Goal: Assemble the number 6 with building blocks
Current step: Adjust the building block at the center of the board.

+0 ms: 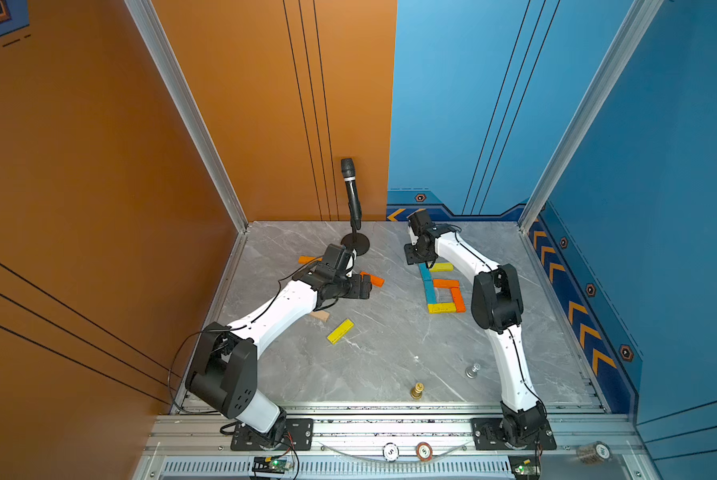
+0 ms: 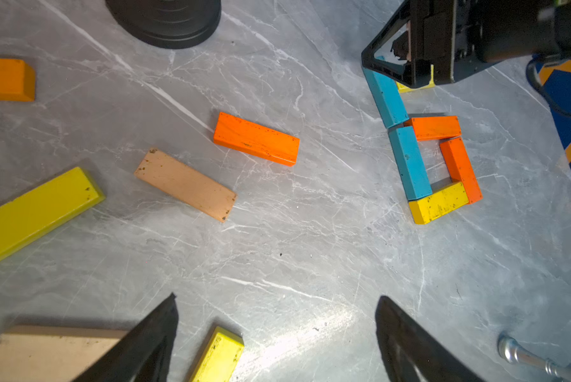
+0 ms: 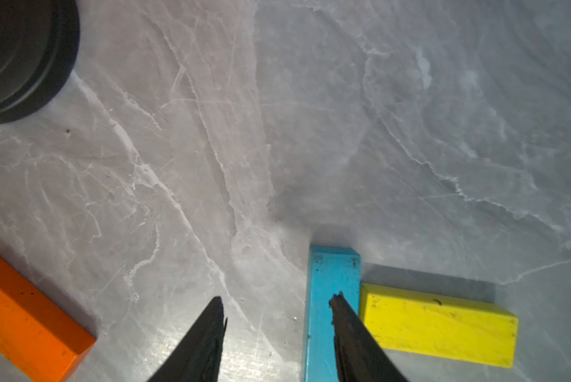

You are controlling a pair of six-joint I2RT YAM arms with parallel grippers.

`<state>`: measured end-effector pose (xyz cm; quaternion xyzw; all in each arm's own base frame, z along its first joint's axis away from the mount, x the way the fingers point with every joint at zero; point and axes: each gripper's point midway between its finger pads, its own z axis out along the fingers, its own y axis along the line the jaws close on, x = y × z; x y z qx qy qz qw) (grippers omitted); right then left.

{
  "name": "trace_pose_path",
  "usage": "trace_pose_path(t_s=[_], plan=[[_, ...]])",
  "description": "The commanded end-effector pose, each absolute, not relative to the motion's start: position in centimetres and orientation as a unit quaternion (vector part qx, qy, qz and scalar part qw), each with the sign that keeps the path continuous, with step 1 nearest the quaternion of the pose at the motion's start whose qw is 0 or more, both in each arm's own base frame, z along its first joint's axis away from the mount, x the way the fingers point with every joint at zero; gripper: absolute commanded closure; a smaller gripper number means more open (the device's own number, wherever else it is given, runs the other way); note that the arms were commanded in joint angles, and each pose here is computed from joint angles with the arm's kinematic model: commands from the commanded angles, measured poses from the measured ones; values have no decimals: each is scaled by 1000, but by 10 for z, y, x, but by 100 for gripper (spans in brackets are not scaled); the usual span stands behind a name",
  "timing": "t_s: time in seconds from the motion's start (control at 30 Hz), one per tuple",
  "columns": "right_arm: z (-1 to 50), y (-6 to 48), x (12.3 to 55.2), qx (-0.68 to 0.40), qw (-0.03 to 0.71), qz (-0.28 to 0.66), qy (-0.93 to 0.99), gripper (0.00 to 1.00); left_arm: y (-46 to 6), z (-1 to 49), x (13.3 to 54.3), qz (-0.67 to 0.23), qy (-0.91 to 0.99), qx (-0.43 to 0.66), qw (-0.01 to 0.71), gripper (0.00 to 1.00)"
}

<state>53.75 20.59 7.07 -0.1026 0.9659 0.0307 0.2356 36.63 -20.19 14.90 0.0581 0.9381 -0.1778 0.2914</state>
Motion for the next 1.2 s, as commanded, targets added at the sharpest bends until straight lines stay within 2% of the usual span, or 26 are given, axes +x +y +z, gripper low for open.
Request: trace_pose_path(t_s=[0.0, 0.43, 1.17], plan=[[73, 220, 536, -99, 230, 46, 967, 49, -190, 149, 363, -171, 940, 38, 291, 7], [48, 232, 534, -61, 214, 43, 974, 54, -189, 148, 360, -173, 941, 34, 289, 7], [25, 203, 529, -36, 194, -19, 980, 49, -193, 144, 360, -175, 942, 35, 284, 7]])
